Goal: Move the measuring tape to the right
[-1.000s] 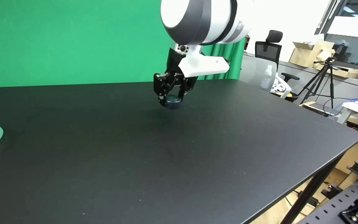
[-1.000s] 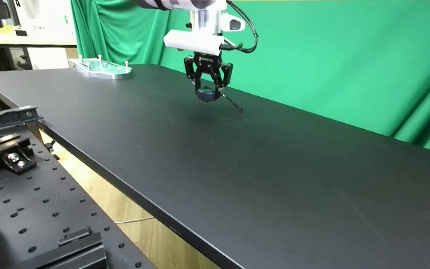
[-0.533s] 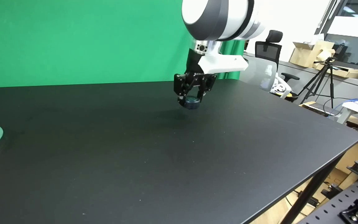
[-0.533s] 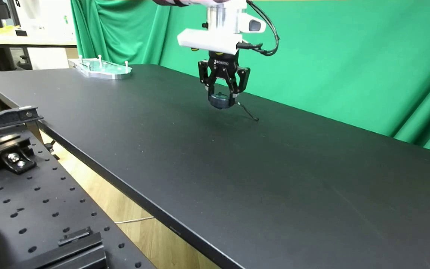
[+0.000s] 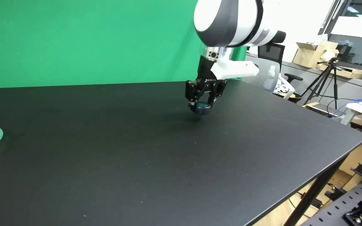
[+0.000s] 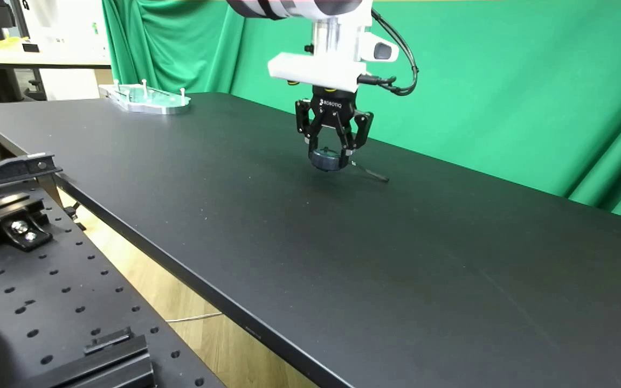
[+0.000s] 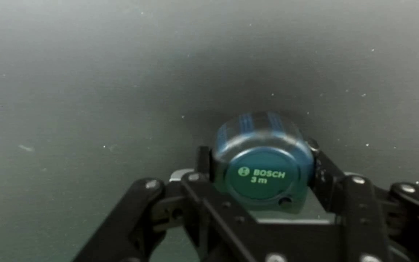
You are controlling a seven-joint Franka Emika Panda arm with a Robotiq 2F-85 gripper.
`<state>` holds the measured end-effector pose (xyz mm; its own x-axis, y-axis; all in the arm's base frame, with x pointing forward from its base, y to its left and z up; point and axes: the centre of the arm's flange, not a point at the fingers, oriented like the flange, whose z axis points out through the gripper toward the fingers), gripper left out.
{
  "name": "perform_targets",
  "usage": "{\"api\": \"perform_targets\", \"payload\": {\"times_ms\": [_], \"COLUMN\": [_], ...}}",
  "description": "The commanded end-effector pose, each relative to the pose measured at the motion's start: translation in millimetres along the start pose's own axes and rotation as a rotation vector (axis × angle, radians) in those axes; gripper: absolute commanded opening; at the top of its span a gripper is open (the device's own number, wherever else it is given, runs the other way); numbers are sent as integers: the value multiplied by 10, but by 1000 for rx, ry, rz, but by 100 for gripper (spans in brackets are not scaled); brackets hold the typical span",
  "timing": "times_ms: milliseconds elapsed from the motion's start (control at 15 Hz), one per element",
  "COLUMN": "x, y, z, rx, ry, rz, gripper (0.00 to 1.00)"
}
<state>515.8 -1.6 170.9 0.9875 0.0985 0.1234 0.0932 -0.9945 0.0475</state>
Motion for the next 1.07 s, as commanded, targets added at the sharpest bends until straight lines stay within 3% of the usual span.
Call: {"api": "perform_targets", "payload": {"times_ms": [0, 267, 333, 533, 1000], "x": [15, -3, -4, -2, 7], "y": [82, 130, 140, 147, 20], "z": [26, 73, 75, 60, -183], "rx": [-12, -21, -20, -21, -8], "ry": [4, 7, 7, 9, 10], "rz": [5, 12, 13, 15, -18], "gripper": [43, 43, 92, 100, 100]}}
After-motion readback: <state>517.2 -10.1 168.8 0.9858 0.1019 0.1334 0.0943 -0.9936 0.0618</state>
